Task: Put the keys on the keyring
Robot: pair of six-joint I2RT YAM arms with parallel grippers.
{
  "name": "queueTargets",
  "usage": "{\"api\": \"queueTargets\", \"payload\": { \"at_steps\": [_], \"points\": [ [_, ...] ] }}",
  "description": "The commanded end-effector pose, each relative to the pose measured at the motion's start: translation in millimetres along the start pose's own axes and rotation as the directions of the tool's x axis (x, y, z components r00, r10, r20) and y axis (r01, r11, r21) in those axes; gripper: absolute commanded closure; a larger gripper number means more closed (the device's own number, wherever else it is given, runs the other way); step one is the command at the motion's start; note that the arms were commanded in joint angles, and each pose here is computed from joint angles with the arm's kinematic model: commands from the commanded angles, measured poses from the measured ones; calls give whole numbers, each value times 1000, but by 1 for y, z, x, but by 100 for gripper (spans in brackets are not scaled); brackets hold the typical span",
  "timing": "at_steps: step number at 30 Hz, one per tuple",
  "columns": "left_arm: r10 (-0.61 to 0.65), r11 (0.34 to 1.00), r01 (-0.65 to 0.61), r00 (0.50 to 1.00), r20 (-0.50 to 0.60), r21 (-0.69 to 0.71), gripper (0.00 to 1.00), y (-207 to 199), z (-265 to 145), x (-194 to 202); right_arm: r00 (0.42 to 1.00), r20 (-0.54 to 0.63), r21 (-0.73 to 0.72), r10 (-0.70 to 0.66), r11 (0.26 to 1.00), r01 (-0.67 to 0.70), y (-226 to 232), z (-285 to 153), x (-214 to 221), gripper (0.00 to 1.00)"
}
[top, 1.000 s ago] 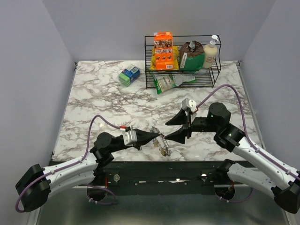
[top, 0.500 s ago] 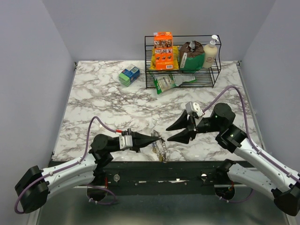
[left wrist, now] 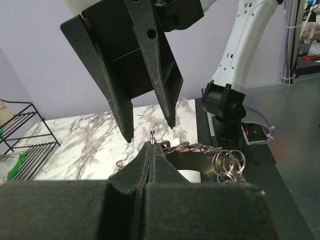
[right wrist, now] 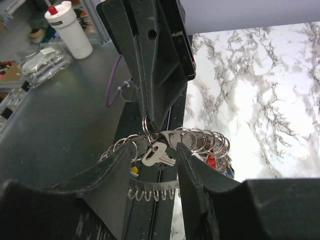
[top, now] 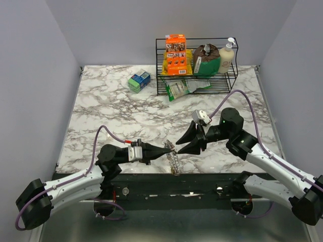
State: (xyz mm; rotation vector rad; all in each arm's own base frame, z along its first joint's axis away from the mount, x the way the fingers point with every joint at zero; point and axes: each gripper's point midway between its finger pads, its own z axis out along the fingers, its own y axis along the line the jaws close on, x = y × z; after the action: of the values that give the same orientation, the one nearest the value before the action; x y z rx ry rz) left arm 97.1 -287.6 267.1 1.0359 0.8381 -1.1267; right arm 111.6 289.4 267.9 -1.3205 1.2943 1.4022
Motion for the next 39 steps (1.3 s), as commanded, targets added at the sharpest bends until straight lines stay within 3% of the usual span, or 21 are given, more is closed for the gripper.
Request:
{"api": "queueTargets", "payload": {
  "at_steps": [1, 4, 14, 19, 29, 38, 39],
  "points": [
    [45, 999, -46, 996, 71, 14, 100, 1, 5, -27, 999, 16, -35, -39, 999, 39, 3, 1, -8, 51],
    [44, 999, -44, 997, 71, 12, 100, 1, 5, -27, 1000, 12, -35, -27, 999, 28, 2, 1, -6, 57],
    [40, 999, -41, 997, 68, 9, 100, 1, 5, -26, 1000, 5, -46, -9, 999, 9, 2, 3, -1, 59],
    [46, 999, -47, 996, 80, -1, 100, 1, 3, -28, 1000, -1, -46, 3, 999, -3, 1, 3, 2, 67],
    [42, 999, -42, 996, 80, 4, 100, 0, 2, -28, 999, -7, -55, 31, 998, -31, -2, 6, 5, 70],
    [35, 999, -36, 997, 72, 6, 100, -1, 1, -26, 999, -6, -67, 39, 997, -40, -1, 6, 5, 81],
    [35, 999, -36, 997, 72, 4, 100, -1, 1, -26, 999, -6, -69, 39, 997, -40, -1, 6, 5, 86]
  ]
}}
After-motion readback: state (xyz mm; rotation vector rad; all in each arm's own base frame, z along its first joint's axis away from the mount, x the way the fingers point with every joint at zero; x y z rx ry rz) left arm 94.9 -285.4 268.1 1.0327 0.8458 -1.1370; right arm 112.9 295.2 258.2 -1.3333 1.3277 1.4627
